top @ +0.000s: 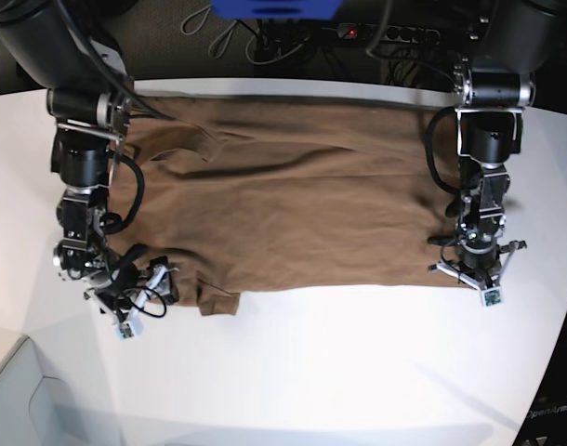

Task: Layout the t-shirt on the table in an organized manner, then fold the t-shirt properly
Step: 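Move both grippers to the hem corners of the t-shirt, then grasp the hem corners and fold them over toward the collar edge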

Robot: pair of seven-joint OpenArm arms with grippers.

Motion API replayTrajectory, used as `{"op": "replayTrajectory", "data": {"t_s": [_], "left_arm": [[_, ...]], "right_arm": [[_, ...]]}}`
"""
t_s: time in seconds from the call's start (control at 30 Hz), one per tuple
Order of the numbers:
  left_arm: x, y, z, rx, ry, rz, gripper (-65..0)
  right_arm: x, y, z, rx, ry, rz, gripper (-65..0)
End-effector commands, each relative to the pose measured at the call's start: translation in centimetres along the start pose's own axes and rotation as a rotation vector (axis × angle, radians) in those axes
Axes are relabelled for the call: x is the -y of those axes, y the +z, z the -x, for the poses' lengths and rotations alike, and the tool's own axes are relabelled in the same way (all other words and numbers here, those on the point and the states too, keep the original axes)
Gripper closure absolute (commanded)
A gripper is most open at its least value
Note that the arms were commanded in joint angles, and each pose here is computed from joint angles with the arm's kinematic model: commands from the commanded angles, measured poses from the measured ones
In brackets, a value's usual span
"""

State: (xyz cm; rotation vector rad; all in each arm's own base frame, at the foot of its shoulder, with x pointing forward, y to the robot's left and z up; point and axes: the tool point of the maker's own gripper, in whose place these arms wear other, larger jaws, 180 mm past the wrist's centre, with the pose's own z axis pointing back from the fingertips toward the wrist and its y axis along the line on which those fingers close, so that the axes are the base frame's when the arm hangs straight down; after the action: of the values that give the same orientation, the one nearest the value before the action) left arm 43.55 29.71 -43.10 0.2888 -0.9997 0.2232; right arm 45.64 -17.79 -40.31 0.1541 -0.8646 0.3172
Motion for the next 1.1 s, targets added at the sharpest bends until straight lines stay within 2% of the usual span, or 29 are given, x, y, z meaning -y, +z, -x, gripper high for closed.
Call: {"op": "replayTrajectory", "data": {"t_s": [0.0, 0.13, 0.27, 0.33, 0.37, 0.47, 0.63, 0.73, 0.93, 1.07], "left_arm": [[-0.5, -0.1, 0.6, -0.045, -0.003, -0.010, -0.1], [-0.5, 0.0, 0.8, -0.048, -0.004, -0.010, -0.1], [-0.5, 0.0, 0.8, -0.046, -0.004, -0.010, -0.1], [-0.5, 0.0, 0.8, -0.047, -0.001, -0.010, -0.1], [-0.5, 0.0, 0.7, -0.045, 0.002, -0.010, -0.1], [-0.5, 0.0, -0.3, -0.021, 0.018, -0.010, -0.1], [0.4, 2.0, -5.0, 0.141, 0.018, 0.030, -0.1], [0.8, 3.4, -6.6, 0.206, 0.016, 0.049, -0.1], [1.1, 6.0, -6.5, 0.261, 0.003, 0.075, -0.1], [-1.1, 7.7, -6.7, 0.298, 0.040, 0.038, -0.1]], "right_arm": [[1.0, 0.4, -2.9, 0.071, 0.008, 0.020, -39.9], [0.7, 0.3, -2.3, 0.059, 0.003, 0.014, -23.0], [0.4, 0.3, -1.0, 0.040, -0.001, 0.010, -10.2], [0.6, 0.4, -1.0, 0.042, -0.005, 0.015, -1.6], [0.7, 0.4, -1.0, 0.043, -0.004, 0.017, 0.0], [1.0, 1.2, -2.0, 0.076, 0.020, 0.036, 0.0], [0.5, 4.5, -3.9, 0.187, 0.108, 0.090, 0.0], [-0.7, 5.9, -4.5, 0.242, 0.113, 0.087, 0.0], [-0.3, 9.0, -2.4, 0.291, 0.040, 0.112, 0.0], [-0.2, 10.6, -0.6, 0.306, -0.015, 0.117, 0.0]]}}
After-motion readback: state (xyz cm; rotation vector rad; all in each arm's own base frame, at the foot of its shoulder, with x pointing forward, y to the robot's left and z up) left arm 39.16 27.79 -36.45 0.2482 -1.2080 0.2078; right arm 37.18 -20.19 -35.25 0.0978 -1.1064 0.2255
